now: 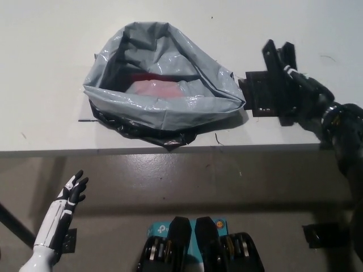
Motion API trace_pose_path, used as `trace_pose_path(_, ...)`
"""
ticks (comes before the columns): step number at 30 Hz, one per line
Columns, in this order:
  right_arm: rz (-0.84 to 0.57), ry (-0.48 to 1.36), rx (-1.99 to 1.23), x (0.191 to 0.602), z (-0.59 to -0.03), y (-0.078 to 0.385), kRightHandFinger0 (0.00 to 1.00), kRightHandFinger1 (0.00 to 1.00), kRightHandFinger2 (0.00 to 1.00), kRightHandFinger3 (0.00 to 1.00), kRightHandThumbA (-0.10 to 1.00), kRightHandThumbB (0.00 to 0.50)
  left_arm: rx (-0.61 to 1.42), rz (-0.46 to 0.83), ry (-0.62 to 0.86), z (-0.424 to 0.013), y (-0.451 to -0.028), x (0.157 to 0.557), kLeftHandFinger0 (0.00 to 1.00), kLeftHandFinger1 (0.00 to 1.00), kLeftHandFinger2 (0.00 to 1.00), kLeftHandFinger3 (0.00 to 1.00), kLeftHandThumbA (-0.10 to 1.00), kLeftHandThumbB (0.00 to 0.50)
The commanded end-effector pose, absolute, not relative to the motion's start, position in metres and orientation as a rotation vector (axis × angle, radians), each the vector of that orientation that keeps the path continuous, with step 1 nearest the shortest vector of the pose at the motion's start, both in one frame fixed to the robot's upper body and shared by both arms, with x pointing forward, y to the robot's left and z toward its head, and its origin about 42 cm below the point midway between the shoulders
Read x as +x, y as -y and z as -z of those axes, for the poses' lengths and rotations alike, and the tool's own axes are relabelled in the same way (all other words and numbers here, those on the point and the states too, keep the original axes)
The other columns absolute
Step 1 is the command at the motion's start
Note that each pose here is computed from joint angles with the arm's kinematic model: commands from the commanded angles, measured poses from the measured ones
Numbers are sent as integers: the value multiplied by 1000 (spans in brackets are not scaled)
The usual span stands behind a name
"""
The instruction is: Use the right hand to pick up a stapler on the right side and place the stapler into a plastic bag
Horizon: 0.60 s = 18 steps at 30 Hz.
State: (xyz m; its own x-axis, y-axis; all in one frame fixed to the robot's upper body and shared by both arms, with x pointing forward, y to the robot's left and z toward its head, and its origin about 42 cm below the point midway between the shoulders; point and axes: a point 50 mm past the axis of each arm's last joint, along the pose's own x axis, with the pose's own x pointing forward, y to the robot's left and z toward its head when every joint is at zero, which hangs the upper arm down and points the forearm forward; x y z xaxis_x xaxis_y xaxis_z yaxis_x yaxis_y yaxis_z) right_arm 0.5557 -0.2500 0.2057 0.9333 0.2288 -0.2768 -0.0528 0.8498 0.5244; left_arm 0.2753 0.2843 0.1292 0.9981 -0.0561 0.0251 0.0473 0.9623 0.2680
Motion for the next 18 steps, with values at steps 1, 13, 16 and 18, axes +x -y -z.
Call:
trace_pose_path(1, -324, -178, 526, 578, -288, 233, 0, 256, 582, 780, 279, 175, 277, 64, 81, -141, -287, 279, 1000, 1000, 1000, 1000, 1000, 0)
trace_pose_path(13, -463, -105, 312, 580, -353, 188, 0, 278, 597, 640, 285, 186, 276, 67, 67, -141, -285, 279, 1000, 1000, 1000, 1000, 1000, 0)
trace_pose_path(16, -471, -103, 292, 581, -363, 178, 0, 304, 624, 638, 251, 207, 276, 73, 69, -141, -285, 279, 1000, 1000, 1000, 1000, 1000, 13)
trace_pose_path(18, -483, -103, 265, 582, -367, 170, 14, 322, 634, 649, 250, 211, 277, 71, 73, -140, -285, 279, 1000, 1000, 1000, 1000, 1000, 2)
